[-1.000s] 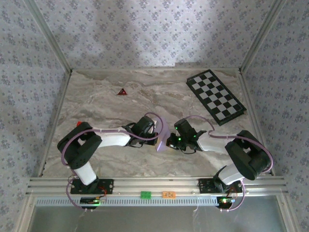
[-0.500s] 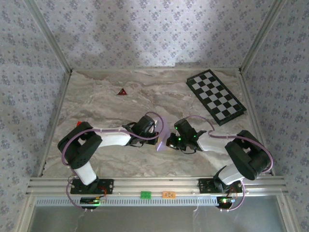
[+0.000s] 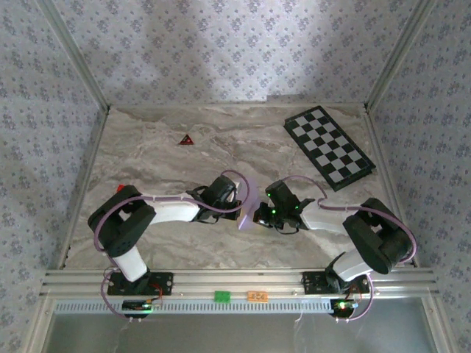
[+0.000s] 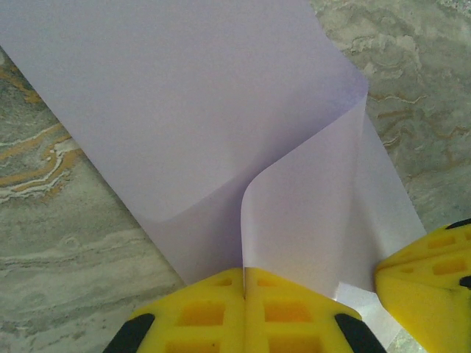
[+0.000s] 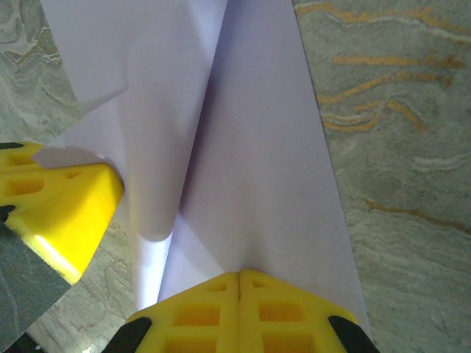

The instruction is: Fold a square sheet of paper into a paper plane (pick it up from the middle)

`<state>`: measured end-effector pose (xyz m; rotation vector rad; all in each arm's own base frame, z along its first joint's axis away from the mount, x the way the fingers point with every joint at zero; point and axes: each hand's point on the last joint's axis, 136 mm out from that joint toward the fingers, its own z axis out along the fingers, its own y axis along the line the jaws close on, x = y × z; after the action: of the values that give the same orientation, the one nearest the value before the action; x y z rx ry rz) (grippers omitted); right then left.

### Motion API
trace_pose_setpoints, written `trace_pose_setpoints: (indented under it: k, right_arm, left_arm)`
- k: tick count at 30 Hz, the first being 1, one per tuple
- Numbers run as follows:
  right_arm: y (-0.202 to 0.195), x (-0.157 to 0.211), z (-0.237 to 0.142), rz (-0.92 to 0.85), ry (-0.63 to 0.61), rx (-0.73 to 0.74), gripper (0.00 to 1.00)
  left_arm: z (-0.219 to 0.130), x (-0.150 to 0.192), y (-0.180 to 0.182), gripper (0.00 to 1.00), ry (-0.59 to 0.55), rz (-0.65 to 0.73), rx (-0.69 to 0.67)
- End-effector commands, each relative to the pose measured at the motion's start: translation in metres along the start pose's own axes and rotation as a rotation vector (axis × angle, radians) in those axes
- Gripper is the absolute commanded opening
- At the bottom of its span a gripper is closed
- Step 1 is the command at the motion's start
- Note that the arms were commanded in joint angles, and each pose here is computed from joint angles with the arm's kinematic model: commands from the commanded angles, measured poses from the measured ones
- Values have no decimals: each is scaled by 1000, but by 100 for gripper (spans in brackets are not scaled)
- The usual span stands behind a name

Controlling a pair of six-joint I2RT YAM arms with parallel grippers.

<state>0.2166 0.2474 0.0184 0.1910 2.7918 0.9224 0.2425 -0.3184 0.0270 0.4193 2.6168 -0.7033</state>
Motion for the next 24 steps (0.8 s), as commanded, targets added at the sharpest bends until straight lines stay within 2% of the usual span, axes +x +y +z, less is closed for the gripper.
trace_pose_setpoints:
  k: [1, 15, 24]
  right_arm:
    - [-34, 16, 4, 19, 55, 124, 0]
    - [-28, 12, 2, 15, 48, 106, 1]
    - [7, -18, -24, 38, -56, -67, 7]
  left_arm:
    - [4, -4, 2, 0, 6, 1, -12]
    - [12, 12, 7, 0, 67, -1, -10]
    - [13, 18, 6, 0, 92, -13, 2]
